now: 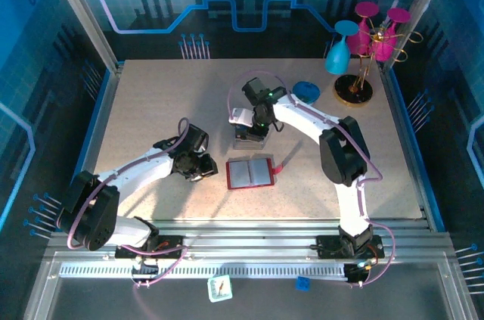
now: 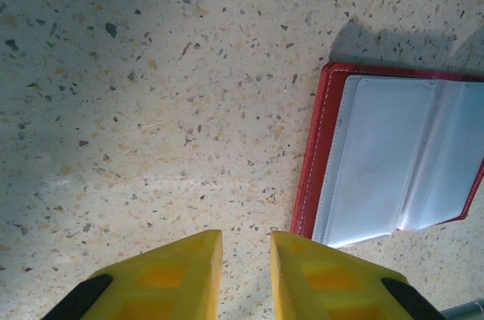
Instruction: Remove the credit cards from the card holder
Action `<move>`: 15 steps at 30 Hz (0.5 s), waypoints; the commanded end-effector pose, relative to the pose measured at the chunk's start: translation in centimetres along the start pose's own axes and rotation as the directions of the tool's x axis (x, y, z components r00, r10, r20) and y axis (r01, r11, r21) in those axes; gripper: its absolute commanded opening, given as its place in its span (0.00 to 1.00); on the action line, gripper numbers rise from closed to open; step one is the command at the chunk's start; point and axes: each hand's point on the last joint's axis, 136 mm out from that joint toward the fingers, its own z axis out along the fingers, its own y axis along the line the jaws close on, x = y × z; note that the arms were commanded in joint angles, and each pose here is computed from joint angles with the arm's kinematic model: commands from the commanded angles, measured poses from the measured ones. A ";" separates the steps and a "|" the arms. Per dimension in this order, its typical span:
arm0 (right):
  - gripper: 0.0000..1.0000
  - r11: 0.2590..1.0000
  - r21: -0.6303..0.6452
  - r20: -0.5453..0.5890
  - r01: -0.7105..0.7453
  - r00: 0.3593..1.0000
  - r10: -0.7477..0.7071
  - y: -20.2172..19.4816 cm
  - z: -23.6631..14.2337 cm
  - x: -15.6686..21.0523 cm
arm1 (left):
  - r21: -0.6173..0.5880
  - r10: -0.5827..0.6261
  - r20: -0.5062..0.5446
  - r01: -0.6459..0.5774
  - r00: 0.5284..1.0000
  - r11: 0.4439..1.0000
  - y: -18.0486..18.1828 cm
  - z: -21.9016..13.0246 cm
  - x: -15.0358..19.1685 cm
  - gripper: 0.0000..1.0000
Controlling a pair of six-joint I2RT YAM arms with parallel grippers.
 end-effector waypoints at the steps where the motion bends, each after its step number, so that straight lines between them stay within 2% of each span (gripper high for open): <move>1: 0.44 0.999 0.052 0.047 -0.010 0.999 0.007 -0.3 -0.9 -1.4 | 0.005 -0.018 -0.026 0.019 0.999 1.000 0.1 0.4 0.3 0.24; 9: 0.44 0.977 0.212 0.034 -0.015 0.999 0.008 -2.8 -1.0 -1.5 | 0.006 -0.018 -0.022 0.018 1.000 1.000 0.0 0.1 0.3 0.24; 15: 0.45 0.968 0.253 0.059 -0.010 0.998 -0.005 -3.3 -1.7 -1.8 | 0.008 -0.019 -0.019 0.019 1.000 1.000 0.0 0.0 0.2 0.24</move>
